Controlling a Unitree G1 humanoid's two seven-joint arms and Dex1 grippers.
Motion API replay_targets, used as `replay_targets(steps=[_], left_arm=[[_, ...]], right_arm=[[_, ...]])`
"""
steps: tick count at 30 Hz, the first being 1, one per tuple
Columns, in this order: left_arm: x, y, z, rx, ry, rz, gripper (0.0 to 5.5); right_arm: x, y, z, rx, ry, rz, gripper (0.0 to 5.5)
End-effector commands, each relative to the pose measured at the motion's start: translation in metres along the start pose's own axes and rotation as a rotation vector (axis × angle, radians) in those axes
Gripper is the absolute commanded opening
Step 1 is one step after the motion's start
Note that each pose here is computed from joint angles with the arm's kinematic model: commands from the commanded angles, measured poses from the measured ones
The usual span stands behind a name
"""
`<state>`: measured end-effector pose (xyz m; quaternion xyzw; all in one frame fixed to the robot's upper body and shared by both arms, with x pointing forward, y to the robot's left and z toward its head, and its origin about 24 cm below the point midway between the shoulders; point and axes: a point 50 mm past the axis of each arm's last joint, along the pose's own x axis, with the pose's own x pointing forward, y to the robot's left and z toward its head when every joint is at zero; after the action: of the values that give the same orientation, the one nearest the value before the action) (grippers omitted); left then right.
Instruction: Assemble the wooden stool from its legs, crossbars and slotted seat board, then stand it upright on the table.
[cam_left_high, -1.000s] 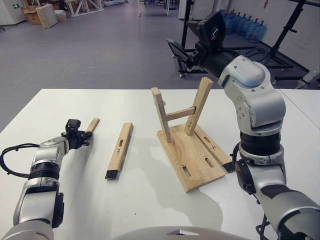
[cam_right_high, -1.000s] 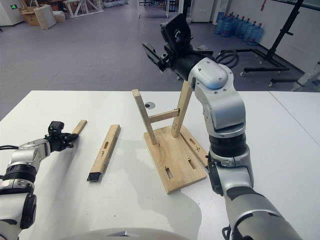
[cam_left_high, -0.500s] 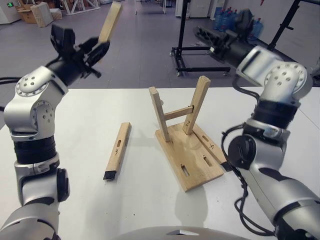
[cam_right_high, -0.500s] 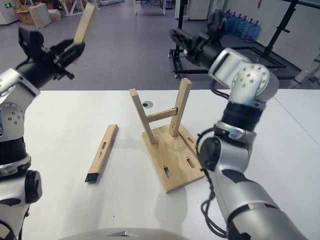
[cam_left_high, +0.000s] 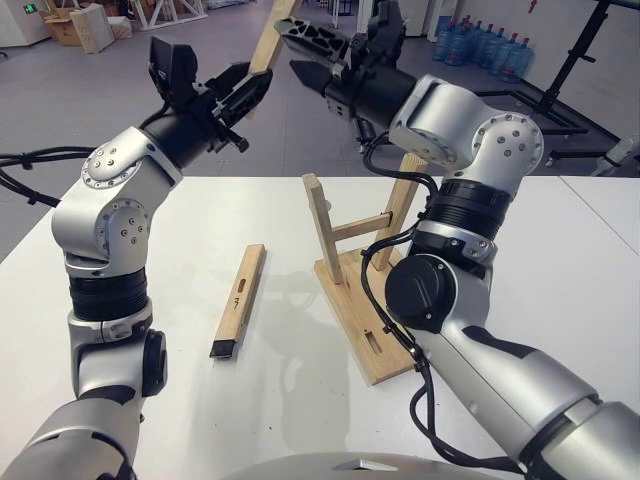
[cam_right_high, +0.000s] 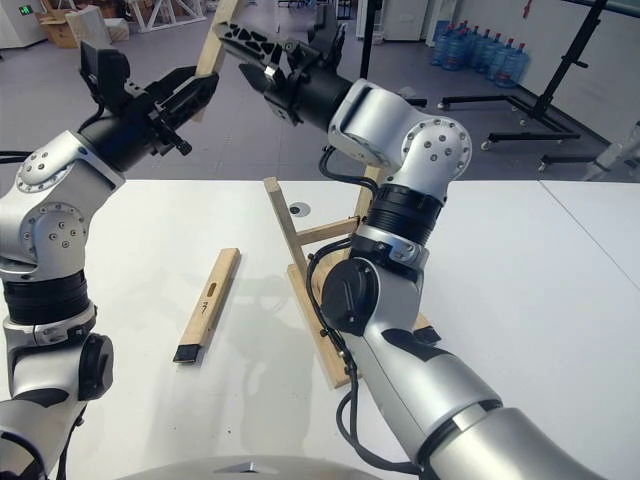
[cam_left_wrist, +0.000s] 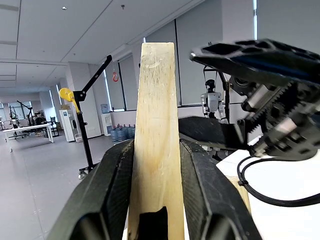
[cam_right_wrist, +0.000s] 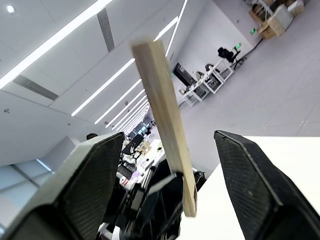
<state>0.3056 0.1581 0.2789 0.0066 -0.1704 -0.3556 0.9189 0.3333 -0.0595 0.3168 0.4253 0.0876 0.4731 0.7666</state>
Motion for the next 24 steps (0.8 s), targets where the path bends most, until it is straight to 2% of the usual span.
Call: replay_targets(steps=[1, 11, 13, 19, 24], left_arm=[[-0.002, -0.007, -0.009, -0.019, 0.040, -0.004, 1.27], [0.002, -0.018, -0.010, -0.027, 0.033, -0.029, 1.27], [0.001, -0.019, -0.010, -0.026, 0.035, -0.028, 1.27], [0.000, -0.019, -0.012, -0.022, 0.041, -0.024, 1.27], [0.000, -0.019, -0.011, -0.013, 0.046, -0.025, 1.27]], right_arm=[[0.005, 0.012, 0.005, -0.015, -0.044, 0.032, 3.32], [0.019, 0.005, -0.011, -0.027, -0.032, -0.017, 3.32], [0.020, 0.003, -0.011, -0.030, -0.039, -0.032, 3.08], [0.022, 0.002, -0.009, -0.025, -0.056, -0.041, 1.73], [0.023, 0.001, -0.010, -0.035, -0.060, -0.050, 0.94]])
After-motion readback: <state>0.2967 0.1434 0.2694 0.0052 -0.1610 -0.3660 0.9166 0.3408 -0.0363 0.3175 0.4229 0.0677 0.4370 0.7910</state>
